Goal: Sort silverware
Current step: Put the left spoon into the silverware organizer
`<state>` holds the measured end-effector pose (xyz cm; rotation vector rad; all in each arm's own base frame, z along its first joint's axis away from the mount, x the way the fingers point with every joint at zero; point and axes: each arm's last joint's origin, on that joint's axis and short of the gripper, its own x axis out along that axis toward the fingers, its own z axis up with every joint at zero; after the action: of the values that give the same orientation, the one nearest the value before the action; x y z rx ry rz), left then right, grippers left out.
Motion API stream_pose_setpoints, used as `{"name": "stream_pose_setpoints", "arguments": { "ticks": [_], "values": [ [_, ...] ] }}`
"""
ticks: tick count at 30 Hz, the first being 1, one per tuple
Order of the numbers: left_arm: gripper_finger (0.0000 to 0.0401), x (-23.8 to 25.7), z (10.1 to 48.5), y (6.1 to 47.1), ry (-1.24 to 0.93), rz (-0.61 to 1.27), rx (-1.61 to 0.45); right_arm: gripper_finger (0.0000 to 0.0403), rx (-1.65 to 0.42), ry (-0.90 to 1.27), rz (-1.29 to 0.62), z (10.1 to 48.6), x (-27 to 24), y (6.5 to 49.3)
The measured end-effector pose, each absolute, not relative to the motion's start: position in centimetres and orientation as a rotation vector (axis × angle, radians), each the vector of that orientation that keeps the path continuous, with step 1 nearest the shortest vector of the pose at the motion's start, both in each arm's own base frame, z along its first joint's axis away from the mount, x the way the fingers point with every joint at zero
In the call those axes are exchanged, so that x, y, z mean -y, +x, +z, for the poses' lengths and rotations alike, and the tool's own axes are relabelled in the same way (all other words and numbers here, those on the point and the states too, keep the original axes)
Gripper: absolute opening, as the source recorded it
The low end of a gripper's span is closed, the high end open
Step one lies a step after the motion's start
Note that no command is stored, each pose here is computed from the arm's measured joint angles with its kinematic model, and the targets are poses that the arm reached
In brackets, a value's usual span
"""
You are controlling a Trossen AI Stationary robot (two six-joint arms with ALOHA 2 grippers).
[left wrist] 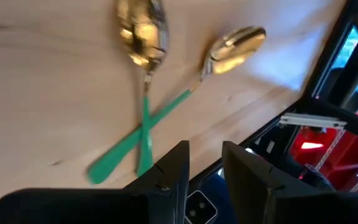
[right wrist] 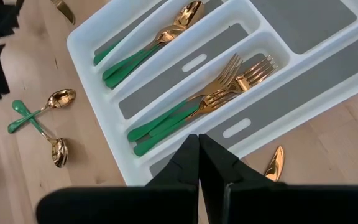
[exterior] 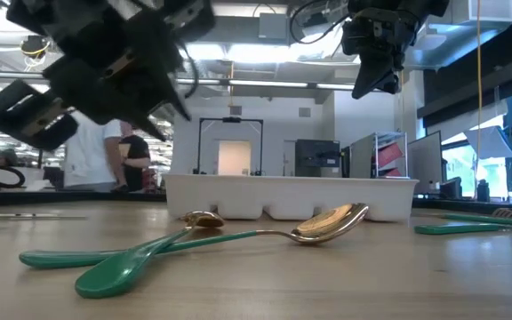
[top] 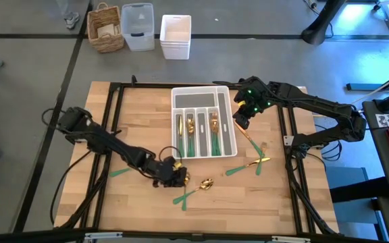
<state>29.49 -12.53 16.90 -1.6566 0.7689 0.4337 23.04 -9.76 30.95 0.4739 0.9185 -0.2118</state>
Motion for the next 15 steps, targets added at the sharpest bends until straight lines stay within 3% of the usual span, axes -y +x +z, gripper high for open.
{"name": "stream_pose_setpoints", "arguments": {
  "ticks": [15],
  "values": [
    [0.0088,13.4,15.0,32.6,-1.503,0.715,-0.934,0.0005,-0.92,0.454,-0.201,31.0,9.8,23.0]
  ]
}}
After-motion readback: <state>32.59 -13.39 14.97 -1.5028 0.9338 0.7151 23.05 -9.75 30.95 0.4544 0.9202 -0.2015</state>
